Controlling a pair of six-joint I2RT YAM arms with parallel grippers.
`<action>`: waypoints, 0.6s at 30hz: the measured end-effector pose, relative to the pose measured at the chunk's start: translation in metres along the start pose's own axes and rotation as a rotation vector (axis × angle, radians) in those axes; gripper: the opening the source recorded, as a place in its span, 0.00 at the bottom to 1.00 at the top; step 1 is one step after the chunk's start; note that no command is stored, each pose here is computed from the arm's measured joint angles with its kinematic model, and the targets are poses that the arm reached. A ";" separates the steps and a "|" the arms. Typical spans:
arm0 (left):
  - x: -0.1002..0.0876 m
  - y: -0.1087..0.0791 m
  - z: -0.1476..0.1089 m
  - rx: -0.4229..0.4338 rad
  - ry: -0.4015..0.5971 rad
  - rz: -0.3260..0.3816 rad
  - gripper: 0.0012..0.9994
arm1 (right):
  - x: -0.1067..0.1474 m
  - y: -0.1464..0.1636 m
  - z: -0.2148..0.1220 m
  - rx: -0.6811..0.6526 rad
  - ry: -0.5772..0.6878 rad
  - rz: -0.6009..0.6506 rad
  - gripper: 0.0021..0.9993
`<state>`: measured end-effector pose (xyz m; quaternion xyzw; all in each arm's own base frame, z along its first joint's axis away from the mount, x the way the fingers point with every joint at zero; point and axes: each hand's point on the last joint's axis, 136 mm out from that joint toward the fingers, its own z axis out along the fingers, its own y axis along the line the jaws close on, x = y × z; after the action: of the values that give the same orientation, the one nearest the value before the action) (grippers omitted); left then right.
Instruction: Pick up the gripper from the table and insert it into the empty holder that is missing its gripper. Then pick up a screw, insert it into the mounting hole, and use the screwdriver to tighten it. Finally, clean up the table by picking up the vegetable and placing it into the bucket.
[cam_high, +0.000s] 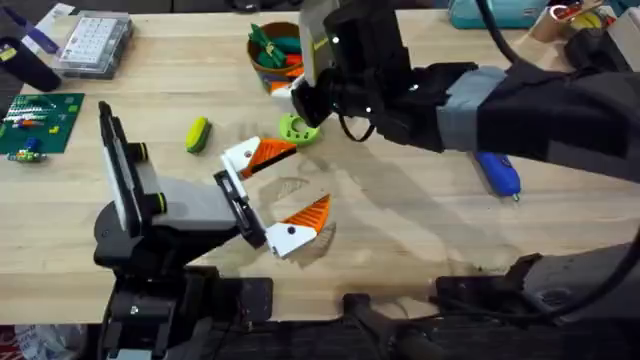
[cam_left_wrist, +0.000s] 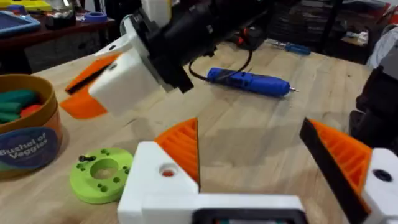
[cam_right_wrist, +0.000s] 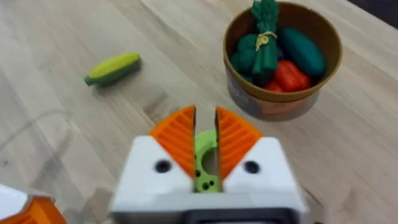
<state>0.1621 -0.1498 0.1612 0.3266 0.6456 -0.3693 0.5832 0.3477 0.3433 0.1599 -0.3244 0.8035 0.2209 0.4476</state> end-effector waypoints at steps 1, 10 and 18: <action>0.000 0.000 0.000 0.000 0.000 0.000 0.99 | 0.003 0.000 0.000 0.000 0.011 -0.006 0.41; 0.000 0.000 0.000 0.000 0.000 0.000 0.99 | 0.022 -0.001 0.003 0.001 0.083 -0.031 0.66; 0.000 0.000 0.000 0.000 0.000 0.000 0.99 | 0.059 -0.004 0.024 0.000 0.178 -0.039 0.65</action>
<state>0.1621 -0.1498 0.1612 0.3266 0.6456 -0.3693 0.5832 0.3414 0.3373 0.0962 -0.3580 0.8337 0.1824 0.3788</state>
